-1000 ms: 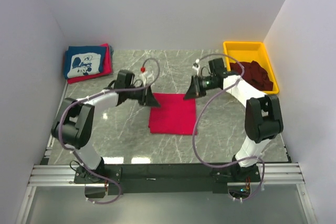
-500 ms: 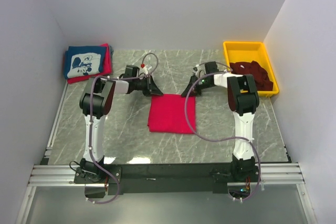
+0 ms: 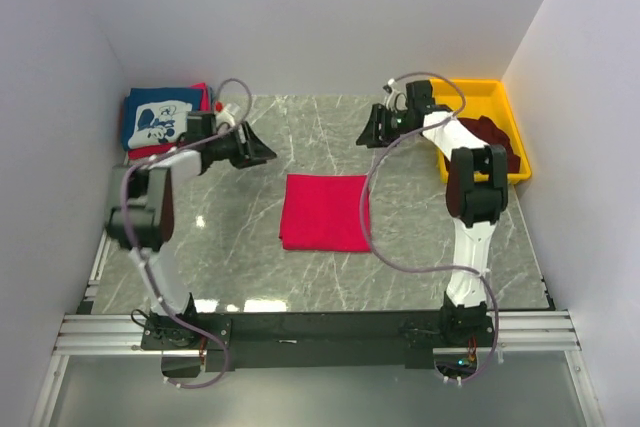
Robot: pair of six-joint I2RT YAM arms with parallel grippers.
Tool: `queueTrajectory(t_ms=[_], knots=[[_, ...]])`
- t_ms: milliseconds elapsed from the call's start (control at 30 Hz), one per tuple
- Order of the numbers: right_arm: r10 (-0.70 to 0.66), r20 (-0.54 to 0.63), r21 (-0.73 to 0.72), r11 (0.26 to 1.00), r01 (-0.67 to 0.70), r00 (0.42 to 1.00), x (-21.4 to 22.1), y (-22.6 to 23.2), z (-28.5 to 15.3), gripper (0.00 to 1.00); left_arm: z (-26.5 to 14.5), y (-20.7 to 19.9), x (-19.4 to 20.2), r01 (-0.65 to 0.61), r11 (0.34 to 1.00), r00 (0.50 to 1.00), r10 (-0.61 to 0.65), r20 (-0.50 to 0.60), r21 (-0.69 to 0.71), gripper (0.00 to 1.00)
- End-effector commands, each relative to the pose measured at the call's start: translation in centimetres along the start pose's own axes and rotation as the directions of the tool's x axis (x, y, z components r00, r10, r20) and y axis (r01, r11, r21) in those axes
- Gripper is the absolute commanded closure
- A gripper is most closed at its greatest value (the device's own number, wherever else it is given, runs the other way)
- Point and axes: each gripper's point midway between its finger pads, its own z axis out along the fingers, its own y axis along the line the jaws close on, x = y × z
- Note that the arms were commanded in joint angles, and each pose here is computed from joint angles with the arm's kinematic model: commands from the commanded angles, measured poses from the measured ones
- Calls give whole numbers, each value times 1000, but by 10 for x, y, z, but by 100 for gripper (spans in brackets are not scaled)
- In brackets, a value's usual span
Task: Fold and stack the t-shirts
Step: Fold the tshirt, then neatly place the folded tshirt to the corner
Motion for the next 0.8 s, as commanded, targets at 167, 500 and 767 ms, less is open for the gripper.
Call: queueTrajectory(t_ms=[167, 500, 767], knots=[[-578, -64, 144, 801, 581, 813, 69, 146, -38, 43, -119, -35, -17, -91, 989, 974, 112, 195, -116, 9], [-818, -293, 73, 498, 864, 495, 218, 214, 13, 50, -170, -12, 20, 66, 969, 980, -17, 200, -239, 0], [-825, -380, 29, 441, 897, 417, 261, 218, 51, 54, -172, 2, 40, 153, 944, 973, -92, 211, -291, 1]])
